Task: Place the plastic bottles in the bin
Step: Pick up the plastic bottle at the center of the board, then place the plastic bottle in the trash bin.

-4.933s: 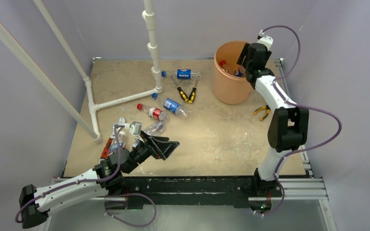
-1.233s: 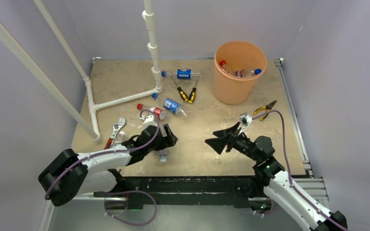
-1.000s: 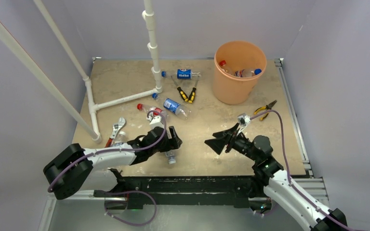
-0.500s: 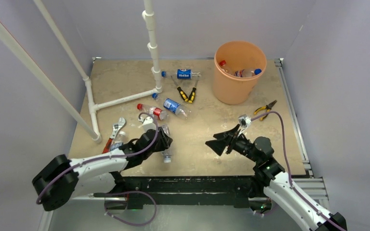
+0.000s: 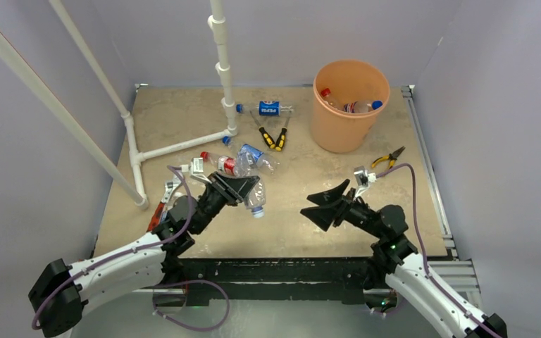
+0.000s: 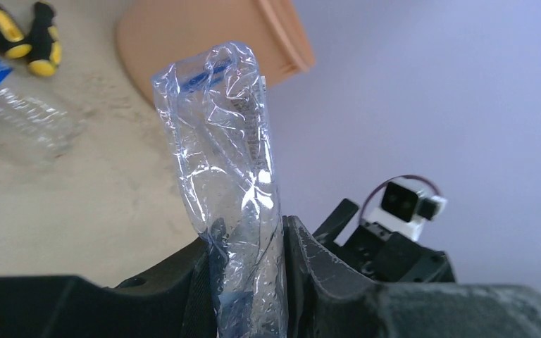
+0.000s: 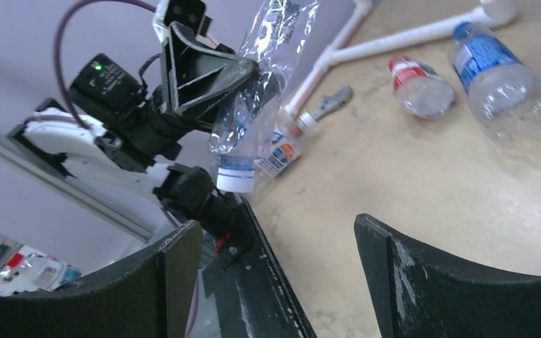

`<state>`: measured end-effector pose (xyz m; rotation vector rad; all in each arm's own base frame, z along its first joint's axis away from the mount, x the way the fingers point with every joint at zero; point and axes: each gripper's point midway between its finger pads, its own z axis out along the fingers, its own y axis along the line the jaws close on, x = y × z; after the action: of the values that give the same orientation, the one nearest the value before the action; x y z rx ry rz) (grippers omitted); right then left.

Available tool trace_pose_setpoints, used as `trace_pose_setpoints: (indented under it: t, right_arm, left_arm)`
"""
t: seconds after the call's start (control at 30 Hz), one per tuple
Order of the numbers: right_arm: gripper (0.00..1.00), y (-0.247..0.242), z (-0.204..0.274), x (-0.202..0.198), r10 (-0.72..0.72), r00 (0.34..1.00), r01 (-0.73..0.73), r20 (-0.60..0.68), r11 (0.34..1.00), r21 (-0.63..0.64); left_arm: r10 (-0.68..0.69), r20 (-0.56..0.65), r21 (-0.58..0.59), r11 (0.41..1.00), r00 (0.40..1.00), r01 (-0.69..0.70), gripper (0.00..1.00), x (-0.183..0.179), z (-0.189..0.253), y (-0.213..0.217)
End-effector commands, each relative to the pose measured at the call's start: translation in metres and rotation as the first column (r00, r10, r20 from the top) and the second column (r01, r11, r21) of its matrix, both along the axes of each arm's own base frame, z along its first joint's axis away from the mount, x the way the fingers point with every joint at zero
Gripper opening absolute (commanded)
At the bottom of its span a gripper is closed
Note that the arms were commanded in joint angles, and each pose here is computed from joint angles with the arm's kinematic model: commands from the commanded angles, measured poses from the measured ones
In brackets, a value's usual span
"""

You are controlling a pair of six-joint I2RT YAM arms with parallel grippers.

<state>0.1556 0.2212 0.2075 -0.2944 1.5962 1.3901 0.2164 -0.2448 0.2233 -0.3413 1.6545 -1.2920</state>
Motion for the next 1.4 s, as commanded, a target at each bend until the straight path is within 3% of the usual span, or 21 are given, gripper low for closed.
trace_pose_setpoints:
  t: [0.0, 0.2, 0.53, 0.9, 1.13, 1.37]
  right_arm:
    - [0.83, 0.001, 0.032, -0.016, 0.055, 0.995, -0.063, 0.081, 0.993, 0.101]
    - [0.86, -0.004, 0.048, -0.015, 0.016, 0.995, -0.031, 0.099, 0.988, 0.150]
    - [0.92, -0.014, 0.087, -0.016, -0.036, 0.988, -0.003, 0.148, 0.967, 0.256]
    - [0.97, -0.007, 0.116, -0.013, -0.016, 0.985, -0.036, 0.174, 0.955, 0.295]
    - [0.99, 0.023, 0.118, -0.001, 0.018, 0.991, -0.049, 0.135, 0.972, 0.228]
    - [0.90, 0.065, 0.111, -0.004, 0.047, 0.995, -0.061, 0.088, 0.985, 0.164]
  left_arm:
    - [-0.019, 0.155, -0.256, 0.965, 0.988, 0.059, 0.15, -0.010, 0.073, 0.002]
    - [0.034, 0.254, -0.419, 0.905, 0.967, 0.078, 0.15, -0.010, 0.115, 0.009]
    - [0.007, 0.340, -0.533, 0.826, 0.940, 0.186, 0.10, -0.009, 0.141, -0.007]
    - [0.000, 0.358, -0.544, 0.813, 0.934, 0.209, 0.06, -0.007, 0.149, -0.015]
    - [-0.021, 0.359, -0.524, 0.823, 0.933, 0.220, 0.05, -0.008, 0.143, -0.024]
    - [-0.013, 0.363, -0.516, 0.830, 0.932, 0.213, 0.04, -0.008, 0.142, -0.023]
